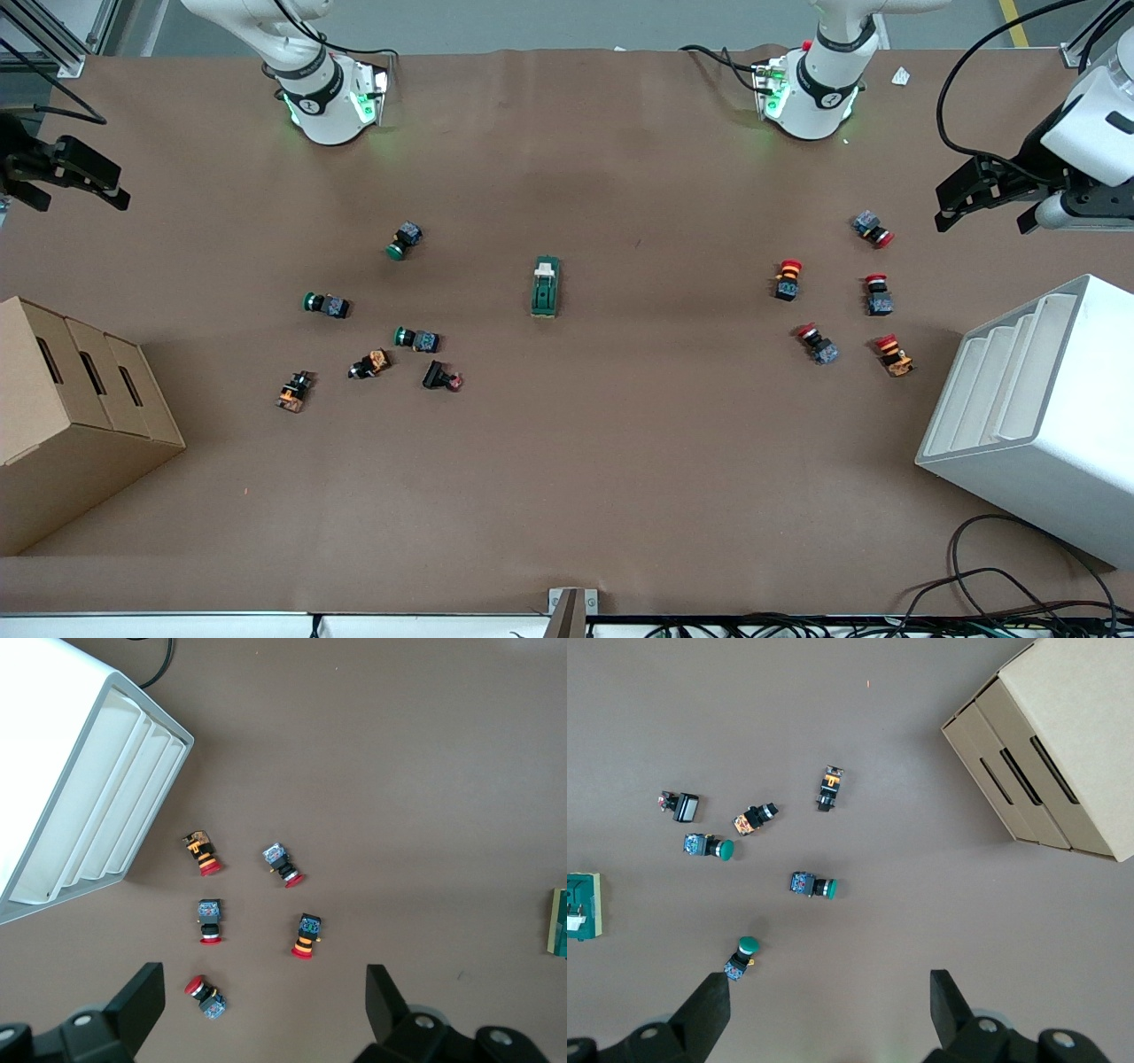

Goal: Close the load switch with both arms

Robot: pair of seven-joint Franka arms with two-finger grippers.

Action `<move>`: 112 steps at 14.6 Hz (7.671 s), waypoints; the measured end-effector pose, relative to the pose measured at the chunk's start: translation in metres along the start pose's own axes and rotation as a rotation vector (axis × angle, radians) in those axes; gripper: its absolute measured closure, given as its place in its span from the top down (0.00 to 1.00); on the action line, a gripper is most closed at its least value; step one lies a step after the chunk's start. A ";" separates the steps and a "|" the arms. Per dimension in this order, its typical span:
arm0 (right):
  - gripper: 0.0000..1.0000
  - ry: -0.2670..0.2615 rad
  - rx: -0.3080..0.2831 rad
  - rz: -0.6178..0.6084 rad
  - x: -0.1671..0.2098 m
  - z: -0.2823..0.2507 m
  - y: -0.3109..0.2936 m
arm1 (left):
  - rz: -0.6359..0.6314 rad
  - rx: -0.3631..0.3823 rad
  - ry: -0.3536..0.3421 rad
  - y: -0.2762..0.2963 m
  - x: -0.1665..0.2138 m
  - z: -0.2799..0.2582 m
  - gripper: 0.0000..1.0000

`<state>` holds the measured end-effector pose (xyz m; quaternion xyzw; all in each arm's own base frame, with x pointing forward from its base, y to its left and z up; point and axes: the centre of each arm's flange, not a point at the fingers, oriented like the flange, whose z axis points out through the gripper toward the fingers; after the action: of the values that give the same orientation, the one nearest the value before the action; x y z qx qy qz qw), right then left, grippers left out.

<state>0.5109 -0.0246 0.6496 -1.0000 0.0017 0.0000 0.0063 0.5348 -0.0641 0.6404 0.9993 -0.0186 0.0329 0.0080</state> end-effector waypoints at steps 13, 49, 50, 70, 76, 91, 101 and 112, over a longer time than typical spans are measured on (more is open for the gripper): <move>1.00 -0.180 -0.011 0.035 0.056 0.104 0.022 | -0.043 -0.027 -0.030 0.184 0.015 0.109 1.00; 1.00 -0.236 0.267 0.743 -0.059 0.453 -0.441 | 0.064 0.053 0.801 0.513 -0.358 0.519 1.00; 1.00 -0.238 0.264 0.744 -0.063 0.454 -0.445 | 0.068 0.061 0.818 0.513 -0.363 0.521 1.00; 1.00 -0.244 0.317 0.873 -0.025 0.419 -0.449 | 0.110 0.041 1.061 0.503 -0.367 0.557 1.00; 1.00 -0.231 0.343 0.895 -0.005 0.423 -0.460 | 0.101 0.039 1.067 0.505 -0.362 0.556 1.00; 1.00 -0.142 0.259 0.820 0.074 0.446 -0.391 | 0.090 0.038 1.073 0.508 -0.356 0.556 1.00; 1.00 -0.070 0.060 0.246 0.152 0.272 -0.093 | 0.016 0.052 1.041 0.532 -0.349 0.514 0.99; 1.00 -0.161 -0.024 0.015 0.112 0.125 0.021 | -0.191 0.196 0.669 0.555 -0.264 0.310 1.00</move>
<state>0.6233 -0.0447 0.5246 -0.9967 0.0087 0.0803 -0.0055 0.2712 -0.6141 0.3215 0.9264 0.0816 0.3590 -0.0794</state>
